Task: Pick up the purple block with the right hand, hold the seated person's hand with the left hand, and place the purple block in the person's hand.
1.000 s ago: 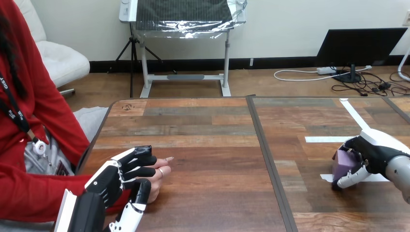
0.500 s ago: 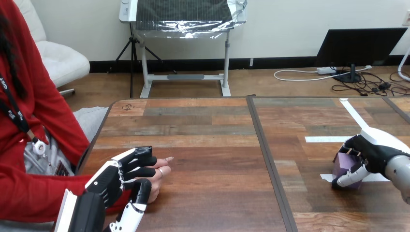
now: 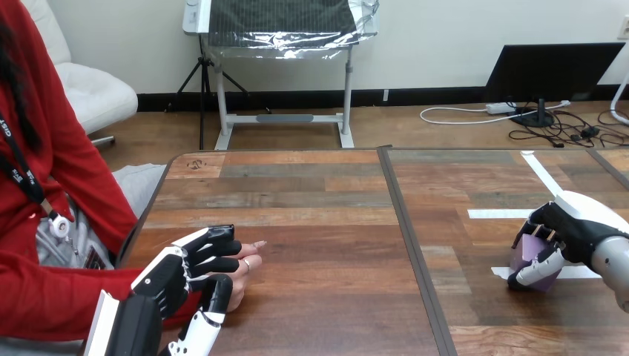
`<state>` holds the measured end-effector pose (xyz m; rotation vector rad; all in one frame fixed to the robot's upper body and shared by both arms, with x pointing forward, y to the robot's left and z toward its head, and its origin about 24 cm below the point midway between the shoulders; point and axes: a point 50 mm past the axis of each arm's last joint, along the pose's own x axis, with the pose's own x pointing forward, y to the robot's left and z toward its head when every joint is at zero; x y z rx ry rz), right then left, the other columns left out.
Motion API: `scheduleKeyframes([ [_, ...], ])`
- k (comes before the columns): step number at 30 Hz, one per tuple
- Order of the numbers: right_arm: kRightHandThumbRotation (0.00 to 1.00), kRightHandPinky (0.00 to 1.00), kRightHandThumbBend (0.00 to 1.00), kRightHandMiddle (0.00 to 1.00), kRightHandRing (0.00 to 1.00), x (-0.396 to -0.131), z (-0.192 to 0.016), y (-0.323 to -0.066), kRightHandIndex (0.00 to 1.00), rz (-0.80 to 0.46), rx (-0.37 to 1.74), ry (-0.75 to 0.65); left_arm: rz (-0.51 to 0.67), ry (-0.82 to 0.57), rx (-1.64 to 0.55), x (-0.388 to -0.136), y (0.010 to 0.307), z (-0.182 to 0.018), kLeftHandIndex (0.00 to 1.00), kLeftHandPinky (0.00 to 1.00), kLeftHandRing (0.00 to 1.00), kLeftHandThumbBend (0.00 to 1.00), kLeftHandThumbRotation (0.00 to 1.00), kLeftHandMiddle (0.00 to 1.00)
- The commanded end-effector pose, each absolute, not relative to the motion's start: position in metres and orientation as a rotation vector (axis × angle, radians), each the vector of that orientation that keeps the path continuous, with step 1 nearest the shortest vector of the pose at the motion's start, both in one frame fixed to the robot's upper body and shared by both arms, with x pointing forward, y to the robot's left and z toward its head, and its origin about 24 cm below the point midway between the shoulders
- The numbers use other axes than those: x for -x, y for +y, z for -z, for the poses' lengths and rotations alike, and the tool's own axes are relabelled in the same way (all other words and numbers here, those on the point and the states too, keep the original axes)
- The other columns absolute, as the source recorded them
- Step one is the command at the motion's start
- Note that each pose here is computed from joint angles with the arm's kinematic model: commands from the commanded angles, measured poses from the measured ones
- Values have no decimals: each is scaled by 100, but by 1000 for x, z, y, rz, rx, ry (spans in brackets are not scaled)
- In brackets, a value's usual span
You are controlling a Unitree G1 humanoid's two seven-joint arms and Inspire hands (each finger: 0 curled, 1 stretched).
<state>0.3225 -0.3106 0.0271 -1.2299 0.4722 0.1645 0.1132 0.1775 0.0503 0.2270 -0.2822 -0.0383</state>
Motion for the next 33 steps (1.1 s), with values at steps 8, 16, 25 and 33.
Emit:
scheduleKeyframes([
  [8,0,50,77,53,50,-341,-47,-300,52,-110,1182,377,29,-387,-224,-122,175,-66,74,60,69,30,64,73],
  [16,0,49,79,52,48,-341,-48,-300,51,-110,1183,367,34,-385,-216,-122,176,-65,75,60,69,31,65,73],
  [25,0,48,80,51,48,-342,-50,-299,51,-104,1153,354,34,-385,-227,-122,176,-66,75,60,69,31,65,73],
  [33,0,48,81,52,48,-344,-53,-297,51,-109,1163,322,39,-386,-217,-123,176,-66,74,60,69,30,66,73],
])
